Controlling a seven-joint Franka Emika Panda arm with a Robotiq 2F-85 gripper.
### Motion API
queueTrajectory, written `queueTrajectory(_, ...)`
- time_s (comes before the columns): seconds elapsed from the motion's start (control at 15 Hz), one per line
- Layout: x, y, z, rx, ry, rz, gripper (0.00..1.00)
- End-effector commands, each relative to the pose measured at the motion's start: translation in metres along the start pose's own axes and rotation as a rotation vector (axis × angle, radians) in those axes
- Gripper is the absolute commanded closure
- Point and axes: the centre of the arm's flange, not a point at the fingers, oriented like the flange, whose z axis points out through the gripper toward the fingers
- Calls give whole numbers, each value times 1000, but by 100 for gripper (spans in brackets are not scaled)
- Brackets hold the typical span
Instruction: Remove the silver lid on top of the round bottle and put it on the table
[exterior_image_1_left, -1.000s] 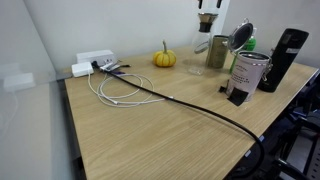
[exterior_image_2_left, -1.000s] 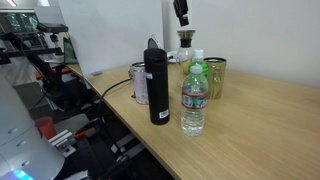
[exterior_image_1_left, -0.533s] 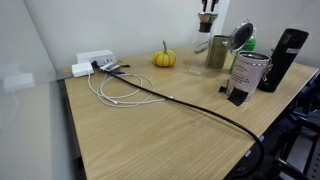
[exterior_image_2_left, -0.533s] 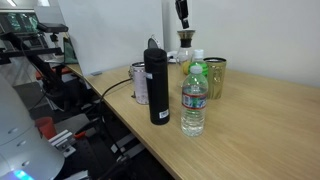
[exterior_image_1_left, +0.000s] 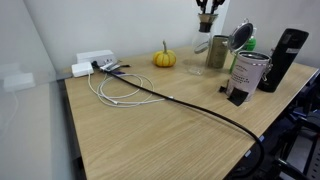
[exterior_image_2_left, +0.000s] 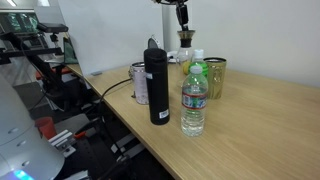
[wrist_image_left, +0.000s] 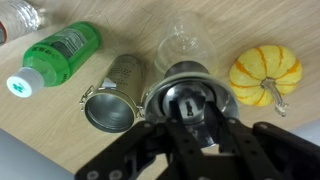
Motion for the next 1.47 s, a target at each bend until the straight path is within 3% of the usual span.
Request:
queueTrajectory(0.0,3,-1,3,8,1,16,77)
queueTrajectory(0.07,3,-1,3,8,1,19,81)
queueTrajectory(0.13,4,-1,3,9,1,22,92)
queueTrajectory(0.27,4,0,4,9,-1,26,99)
queueTrajectory(1.4,6,12,-29,35,47,54,99)
